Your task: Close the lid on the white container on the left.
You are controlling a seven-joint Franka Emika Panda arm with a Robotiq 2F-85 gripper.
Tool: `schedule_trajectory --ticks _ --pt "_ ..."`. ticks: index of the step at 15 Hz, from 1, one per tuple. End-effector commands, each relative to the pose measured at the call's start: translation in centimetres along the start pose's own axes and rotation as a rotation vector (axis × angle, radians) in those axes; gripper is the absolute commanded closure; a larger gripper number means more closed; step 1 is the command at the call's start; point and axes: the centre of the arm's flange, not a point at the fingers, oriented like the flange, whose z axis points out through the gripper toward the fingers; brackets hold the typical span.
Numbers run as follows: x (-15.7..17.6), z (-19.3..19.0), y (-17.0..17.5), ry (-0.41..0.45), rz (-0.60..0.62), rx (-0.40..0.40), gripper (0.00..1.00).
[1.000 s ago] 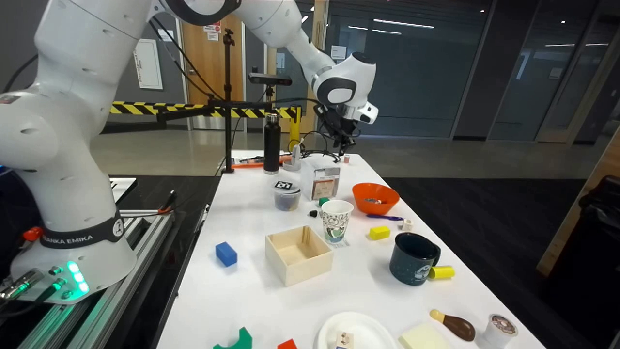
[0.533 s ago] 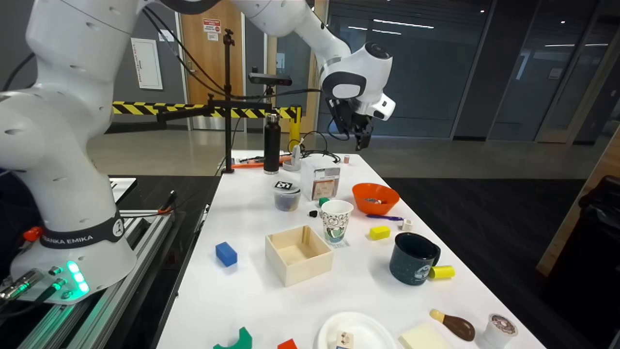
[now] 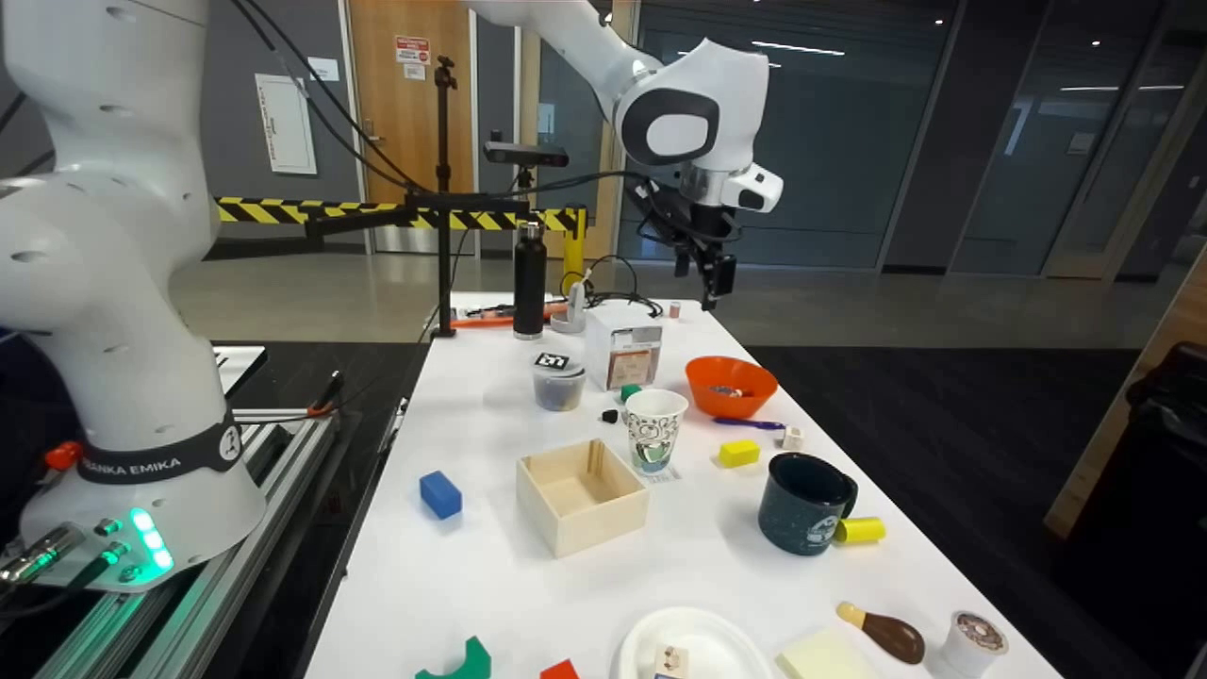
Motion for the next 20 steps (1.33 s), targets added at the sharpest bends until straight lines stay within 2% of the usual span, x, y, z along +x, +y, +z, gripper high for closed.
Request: schedule_trajectory --ticks 1,4,7,8,9,20 --pt "-4.0 -3.1 0.8 -0.113 -0.033 -0.121 0.00" --pt "-6.0 -4.9 2.5 -0.193 -0.047 -0.210 0.00" --pt "-7.2 -5.7 4.0 -0.174 -0.020 -0.282 0.00" --pt "-7.2 -5.7 4.3 -0.147 0.011 -0.278 0.00" --pt "-5.4 -5.0 4.2 -0.177 -0.023 -0.233 0.00" --pt "-5.5 -4.7 4.3 -0.182 -0.020 -0.233 0.00"
